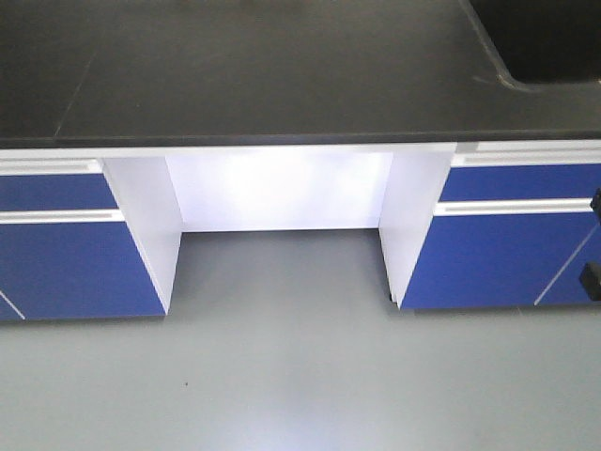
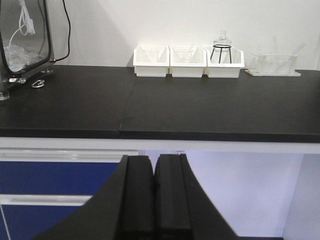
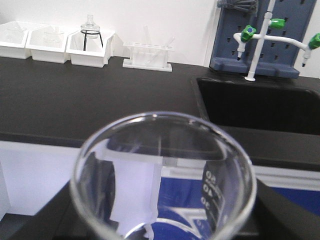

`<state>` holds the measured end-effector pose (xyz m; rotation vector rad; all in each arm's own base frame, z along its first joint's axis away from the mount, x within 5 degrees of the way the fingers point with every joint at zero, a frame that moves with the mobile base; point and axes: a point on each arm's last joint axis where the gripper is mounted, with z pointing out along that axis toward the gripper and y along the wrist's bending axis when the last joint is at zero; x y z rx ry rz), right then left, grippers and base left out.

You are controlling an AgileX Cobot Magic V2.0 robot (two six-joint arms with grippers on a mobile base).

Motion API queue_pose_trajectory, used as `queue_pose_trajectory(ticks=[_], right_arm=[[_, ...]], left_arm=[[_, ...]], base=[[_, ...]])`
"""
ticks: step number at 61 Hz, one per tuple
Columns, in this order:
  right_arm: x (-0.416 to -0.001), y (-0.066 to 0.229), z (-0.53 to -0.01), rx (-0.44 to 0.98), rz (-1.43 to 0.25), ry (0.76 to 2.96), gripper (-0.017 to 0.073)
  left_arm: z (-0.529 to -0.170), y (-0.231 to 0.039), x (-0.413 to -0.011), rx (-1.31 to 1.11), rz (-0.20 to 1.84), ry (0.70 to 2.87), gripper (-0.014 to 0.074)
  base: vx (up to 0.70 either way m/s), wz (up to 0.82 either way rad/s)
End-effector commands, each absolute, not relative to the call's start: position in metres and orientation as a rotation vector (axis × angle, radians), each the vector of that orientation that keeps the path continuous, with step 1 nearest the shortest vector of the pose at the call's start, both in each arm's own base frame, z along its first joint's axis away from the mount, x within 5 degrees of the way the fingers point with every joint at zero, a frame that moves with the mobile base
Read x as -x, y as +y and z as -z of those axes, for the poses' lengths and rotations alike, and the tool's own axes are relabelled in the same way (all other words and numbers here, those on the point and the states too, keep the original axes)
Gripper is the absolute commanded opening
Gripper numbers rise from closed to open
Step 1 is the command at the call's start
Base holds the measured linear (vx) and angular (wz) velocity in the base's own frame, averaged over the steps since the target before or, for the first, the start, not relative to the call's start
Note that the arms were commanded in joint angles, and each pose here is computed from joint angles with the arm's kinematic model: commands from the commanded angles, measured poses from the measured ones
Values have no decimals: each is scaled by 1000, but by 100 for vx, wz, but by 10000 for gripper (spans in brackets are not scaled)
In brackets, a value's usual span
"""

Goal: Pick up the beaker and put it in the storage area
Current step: 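Drive the base away from the bench holding the beaker in the right gripper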

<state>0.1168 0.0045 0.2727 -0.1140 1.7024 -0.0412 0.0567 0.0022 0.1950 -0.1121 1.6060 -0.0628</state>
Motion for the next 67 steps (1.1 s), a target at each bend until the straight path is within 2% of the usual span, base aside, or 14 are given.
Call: queue_pose_trajectory(ticks=[1, 67], right_arm=[[-118, 7, -290, 134, 30, 1594, -8], [-118, 7, -290, 134, 30, 1594, -8]], left_arm=[[-196, 1, -56, 101, 89, 1526, -8], [-196, 1, -56, 101, 89, 1526, -8]], base=[[-36, -6], [-33, -3]])
